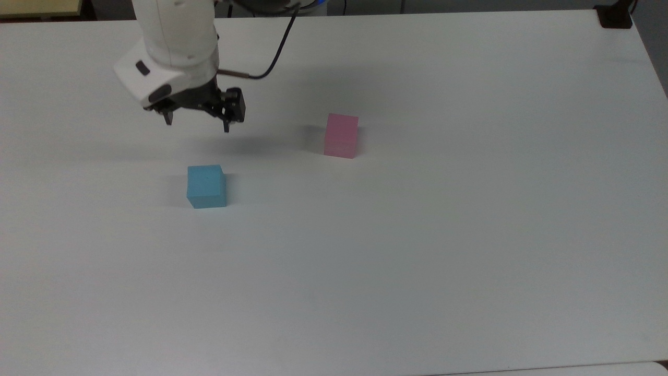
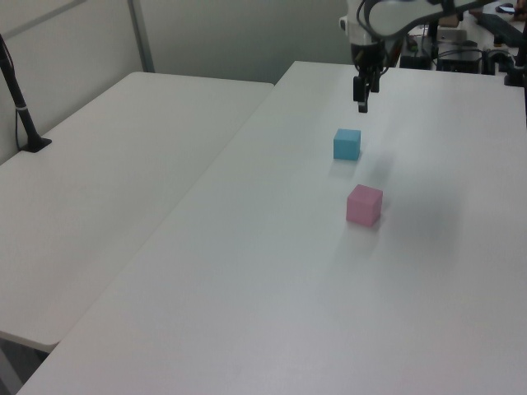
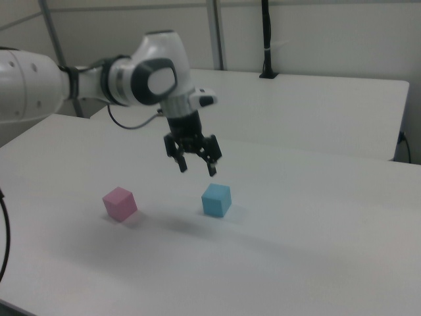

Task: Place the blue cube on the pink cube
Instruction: 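Close the gripper on the light-blue cube and lift it, then carry the blue cube over the pink cube and lower it on top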

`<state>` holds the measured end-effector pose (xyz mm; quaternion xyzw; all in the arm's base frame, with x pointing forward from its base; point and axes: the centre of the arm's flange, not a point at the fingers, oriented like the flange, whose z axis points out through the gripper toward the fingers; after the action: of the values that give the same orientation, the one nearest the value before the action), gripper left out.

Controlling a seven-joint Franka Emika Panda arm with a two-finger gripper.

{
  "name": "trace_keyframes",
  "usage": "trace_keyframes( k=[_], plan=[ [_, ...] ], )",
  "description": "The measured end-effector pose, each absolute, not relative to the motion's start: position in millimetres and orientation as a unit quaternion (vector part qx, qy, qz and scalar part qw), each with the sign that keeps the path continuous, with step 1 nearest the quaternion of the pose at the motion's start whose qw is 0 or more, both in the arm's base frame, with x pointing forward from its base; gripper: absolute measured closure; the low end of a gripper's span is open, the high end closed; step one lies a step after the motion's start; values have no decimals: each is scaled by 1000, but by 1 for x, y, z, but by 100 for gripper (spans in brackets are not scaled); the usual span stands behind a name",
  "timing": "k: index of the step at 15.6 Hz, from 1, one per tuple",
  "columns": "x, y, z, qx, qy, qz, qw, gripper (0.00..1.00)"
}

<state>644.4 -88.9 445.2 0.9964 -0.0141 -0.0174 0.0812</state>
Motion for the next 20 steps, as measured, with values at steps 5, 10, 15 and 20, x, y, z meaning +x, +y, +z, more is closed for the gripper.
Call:
trace_keyframes(
  k=[5, 10, 15, 20],
  plan=[
    [674, -94, 354, 995, -5, -12, 101, 0],
    [687, -90, 318, 995, -3, 11, 99, 2],
    [695, -84, 349, 996, -13, 42, 82, 42],
    [660, -28, 436, 999, 6, 31, 28, 42]
  ],
)
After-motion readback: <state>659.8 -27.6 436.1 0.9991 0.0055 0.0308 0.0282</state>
